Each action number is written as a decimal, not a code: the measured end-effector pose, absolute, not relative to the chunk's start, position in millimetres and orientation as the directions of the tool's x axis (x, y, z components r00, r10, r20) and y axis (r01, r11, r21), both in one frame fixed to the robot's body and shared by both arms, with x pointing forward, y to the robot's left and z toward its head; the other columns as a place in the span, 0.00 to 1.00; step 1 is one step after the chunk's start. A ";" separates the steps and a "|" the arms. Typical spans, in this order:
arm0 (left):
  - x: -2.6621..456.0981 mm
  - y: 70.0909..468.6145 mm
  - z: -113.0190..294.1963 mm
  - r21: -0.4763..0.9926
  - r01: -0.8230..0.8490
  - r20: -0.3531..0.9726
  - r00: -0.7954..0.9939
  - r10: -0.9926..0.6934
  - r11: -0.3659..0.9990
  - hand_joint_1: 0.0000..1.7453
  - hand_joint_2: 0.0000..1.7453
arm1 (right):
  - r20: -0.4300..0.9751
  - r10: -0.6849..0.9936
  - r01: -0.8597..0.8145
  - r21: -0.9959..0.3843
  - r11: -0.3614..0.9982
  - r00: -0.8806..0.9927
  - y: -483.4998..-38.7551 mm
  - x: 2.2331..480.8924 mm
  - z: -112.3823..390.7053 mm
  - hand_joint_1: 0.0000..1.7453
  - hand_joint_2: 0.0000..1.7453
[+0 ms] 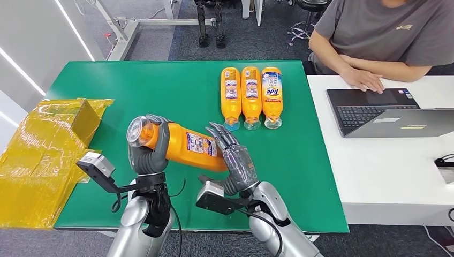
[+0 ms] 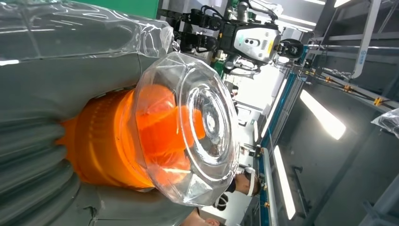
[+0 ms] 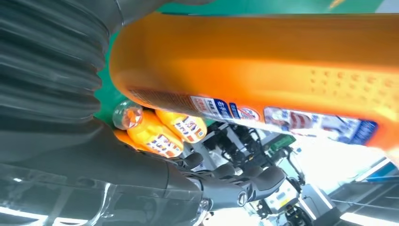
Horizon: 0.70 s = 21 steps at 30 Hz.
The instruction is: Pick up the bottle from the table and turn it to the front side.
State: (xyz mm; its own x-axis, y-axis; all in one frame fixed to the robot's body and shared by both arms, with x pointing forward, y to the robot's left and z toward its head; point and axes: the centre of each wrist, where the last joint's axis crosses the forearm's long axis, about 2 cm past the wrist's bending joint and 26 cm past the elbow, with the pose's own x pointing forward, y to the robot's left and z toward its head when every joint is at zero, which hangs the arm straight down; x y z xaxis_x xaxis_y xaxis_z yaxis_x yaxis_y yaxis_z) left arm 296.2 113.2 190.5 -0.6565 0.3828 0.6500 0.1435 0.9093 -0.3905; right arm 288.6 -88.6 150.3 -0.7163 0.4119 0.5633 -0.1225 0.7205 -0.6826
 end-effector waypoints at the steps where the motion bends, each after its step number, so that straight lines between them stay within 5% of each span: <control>1: 296.7 113.3 191.0 -0.389 0.140 0.650 -0.659 0.379 0.911 1.00 1.00 | 0.571 0.398 -0.126 -0.669 0.732 -0.718 -89.0 287.0 150.0 0.00 1.00; 7: 298.3 115.7 197.3 -0.333 0.067 0.654 -0.702 0.282 0.941 1.00 1.00 | 0.599 0.333 -0.140 -0.606 0.783 -0.728 -89.8 277.0 148.6 0.00 1.00; 11: 302.1 125.3 209.1 -0.193 -0.182 0.626 -0.780 -0.022 0.964 1.00 1.00 | 0.609 0.294 -0.150 -0.571 0.807 -0.736 -89.2 269.3 148.0 0.00 1.00; 17: 305.1 147.8 208.1 0.153 -0.408 0.396 -0.809 -0.434 0.900 1.00 1.00 | 0.637 0.276 -0.125 -0.510 0.851 -0.719 -90.9 255.6 142.2 0.00 1.00; 21: 303.6 182.7 198.6 0.369 -0.590 0.189 -0.709 -0.679 0.719 1.00 1.00 | 0.650 0.274 -0.115 -0.489 0.865 -0.709 -95.0 249.5 135.9 0.00 1.00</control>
State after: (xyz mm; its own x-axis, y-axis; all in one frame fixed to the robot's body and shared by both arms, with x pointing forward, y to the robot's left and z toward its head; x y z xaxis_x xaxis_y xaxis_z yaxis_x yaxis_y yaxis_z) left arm 303.6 182.7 198.6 -0.7093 -0.6790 0.1894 -0.5896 0.7187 0.3686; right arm 249.5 -95.0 135.9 -0.7086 0.2741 0.6502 -0.1145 0.8646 -0.4892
